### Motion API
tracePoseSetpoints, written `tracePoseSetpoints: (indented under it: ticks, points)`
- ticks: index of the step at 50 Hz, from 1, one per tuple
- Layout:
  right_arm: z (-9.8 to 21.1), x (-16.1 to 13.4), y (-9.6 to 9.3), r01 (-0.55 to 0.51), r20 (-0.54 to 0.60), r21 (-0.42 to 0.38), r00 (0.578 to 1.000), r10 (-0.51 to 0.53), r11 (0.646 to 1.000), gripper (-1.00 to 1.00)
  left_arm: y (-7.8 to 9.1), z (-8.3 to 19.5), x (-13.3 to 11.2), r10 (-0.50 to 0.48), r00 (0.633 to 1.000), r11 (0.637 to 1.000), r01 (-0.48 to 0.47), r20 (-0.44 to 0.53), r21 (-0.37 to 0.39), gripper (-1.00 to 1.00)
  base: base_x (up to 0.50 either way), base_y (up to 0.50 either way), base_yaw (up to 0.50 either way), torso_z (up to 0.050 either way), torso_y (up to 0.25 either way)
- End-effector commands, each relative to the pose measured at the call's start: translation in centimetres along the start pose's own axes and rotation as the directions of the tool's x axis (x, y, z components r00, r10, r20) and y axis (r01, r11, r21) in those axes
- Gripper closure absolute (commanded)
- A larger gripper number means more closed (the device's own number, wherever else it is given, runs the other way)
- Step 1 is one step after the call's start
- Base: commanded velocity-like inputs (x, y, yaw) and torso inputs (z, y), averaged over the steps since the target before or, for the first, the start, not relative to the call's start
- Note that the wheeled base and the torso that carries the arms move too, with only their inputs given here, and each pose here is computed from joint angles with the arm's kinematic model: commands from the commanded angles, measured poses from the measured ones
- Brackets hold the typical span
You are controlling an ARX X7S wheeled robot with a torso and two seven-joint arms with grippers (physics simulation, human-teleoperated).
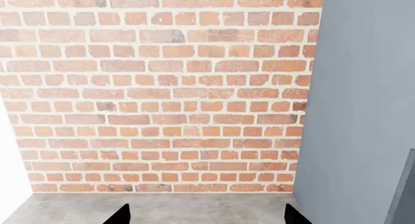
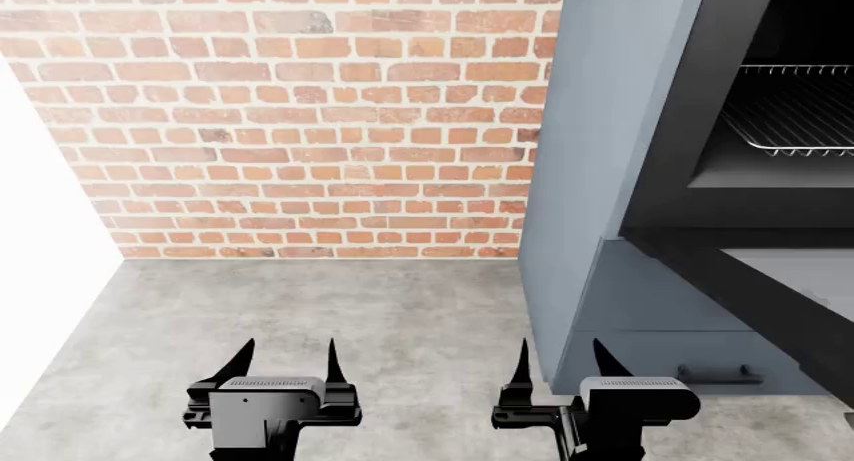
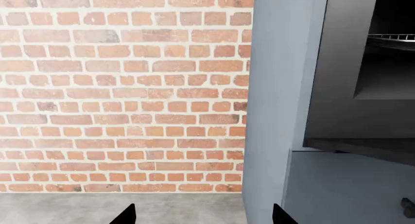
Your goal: Fully slide the oven rack out.
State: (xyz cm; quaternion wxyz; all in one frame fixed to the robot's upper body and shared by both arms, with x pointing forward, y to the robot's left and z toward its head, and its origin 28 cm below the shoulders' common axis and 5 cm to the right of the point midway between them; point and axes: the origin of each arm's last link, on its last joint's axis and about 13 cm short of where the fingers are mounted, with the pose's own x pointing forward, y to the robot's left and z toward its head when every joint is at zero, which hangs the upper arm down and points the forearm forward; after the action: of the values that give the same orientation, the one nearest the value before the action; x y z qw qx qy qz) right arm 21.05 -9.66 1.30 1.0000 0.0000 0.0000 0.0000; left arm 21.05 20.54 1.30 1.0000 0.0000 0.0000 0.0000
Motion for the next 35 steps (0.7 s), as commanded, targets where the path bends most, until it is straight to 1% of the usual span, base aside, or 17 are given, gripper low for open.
tracePoseSetpoints:
  ticks: [1,3,4,7,9,13,17,22,27,28,29,32,33,35]
  points:
    - [0.0,0.0,0.1,-0.005,0.017,0.044,1.000,0.005,0.999,-1.00,-0.1,0.0,0.1,0.002,1.000,1.000,-0.002,0.001,0.008,-1.00,0.00,0.00,0.00,0.000,0.000]
    - [-0.1,0.1,0.1,-0.010,0.033,0.093,0.999,0.007,0.996,-1.00,-0.2,-0.1,0.2,0.012,1.000,0.999,-0.012,0.007,0.031,-1.00,0.00,0.00,0.00,0.000,0.000]
    - [-0.1,0.1,0.1,-0.011,0.038,0.103,0.999,0.007,0.995,-1.00,-0.2,-0.1,0.2,0.016,1.000,0.999,-0.016,0.005,0.037,-1.00,0.00,0.00,0.00,0.000,0.000]
    - [-0.1,0.1,0.1,0.013,0.034,0.097,0.999,-0.016,0.995,-1.00,-0.2,-0.2,0.4,0.045,0.999,0.998,-0.044,-0.014,0.041,-1.00,0.00,0.00,0.00,0.000,0.000]
    - [-0.1,0.0,0.2,0.017,0.029,0.116,0.999,-0.021,0.993,-1.00,-0.2,-0.3,0.5,0.051,0.999,0.998,-0.051,-0.018,0.040,-1.00,0.00,0.00,0.00,0.000,0.000]
    - [-0.1,0.1,0.2,0.013,0.039,0.121,0.999,-0.017,0.993,-1.00,-0.2,-0.1,0.3,0.041,0.999,0.999,-0.041,-0.014,0.031,-1.00,0.00,0.00,0.00,0.006,0.000]
    - [-0.1,0.0,0.2,0.029,0.037,0.116,0.999,-0.034,0.993,-1.00,-0.2,-0.1,0.1,0.032,0.999,0.999,-0.032,-0.007,0.025,-1.00,0.00,0.00,0.00,0.050,0.000]
    - [-0.1,0.1,0.2,0.011,0.037,0.112,0.999,-0.015,0.994,-1.00,-0.2,0.0,0.1,0.032,0.999,0.999,-0.032,-0.002,0.022,-1.00,0.00,0.00,0.00,0.050,0.000]
    - [-0.1,0.0,0.2,0.035,0.016,0.104,0.999,-0.036,0.994,-1.00,-0.3,-0.1,0.0,0.019,1.000,0.999,-0.019,0.003,0.032,-1.00,0.00,0.00,0.00,0.050,0.000]
    - [-0.1,0.0,0.2,0.023,0.020,0.112,0.999,-0.025,0.993,-1.00,-0.3,0.0,0.0,0.020,1.000,0.999,-0.020,0.003,0.032,-1.00,0.00,0.00,0.00,0.050,0.000]
    - [-0.1,0.0,0.2,0.037,0.010,0.104,0.999,-0.038,0.994,-1.00,-0.3,0.0,0.0,0.022,1.000,0.999,-0.022,0.003,0.030,-1.00,0.00,0.00,0.00,0.050,0.000]
    - [-0.1,0.0,0.1,0.025,0.017,0.078,1.000,-0.026,0.997,-1.00,-0.3,-0.1,0.0,0.021,1.000,0.999,-0.021,0.005,0.030,-1.00,0.00,0.00,0.00,0.050,0.000]
    - [0.5,1.3,0.1,0.024,0.019,0.077,1.000,-0.026,0.997,-1.00,-0.3,-0.1,0.0,0.022,1.000,0.999,-0.022,0.005,0.030,-1.00,0.00,0.00,0.00,0.050,0.000]
    - [0.4,1.3,1.0,0.007,0.037,0.096,0.999,-0.011,0.995,-1.00,-0.3,-0.1,0.0,0.026,1.000,0.999,-0.026,0.004,0.031,-1.00,0.00,0.00,0.00,0.050,0.000]
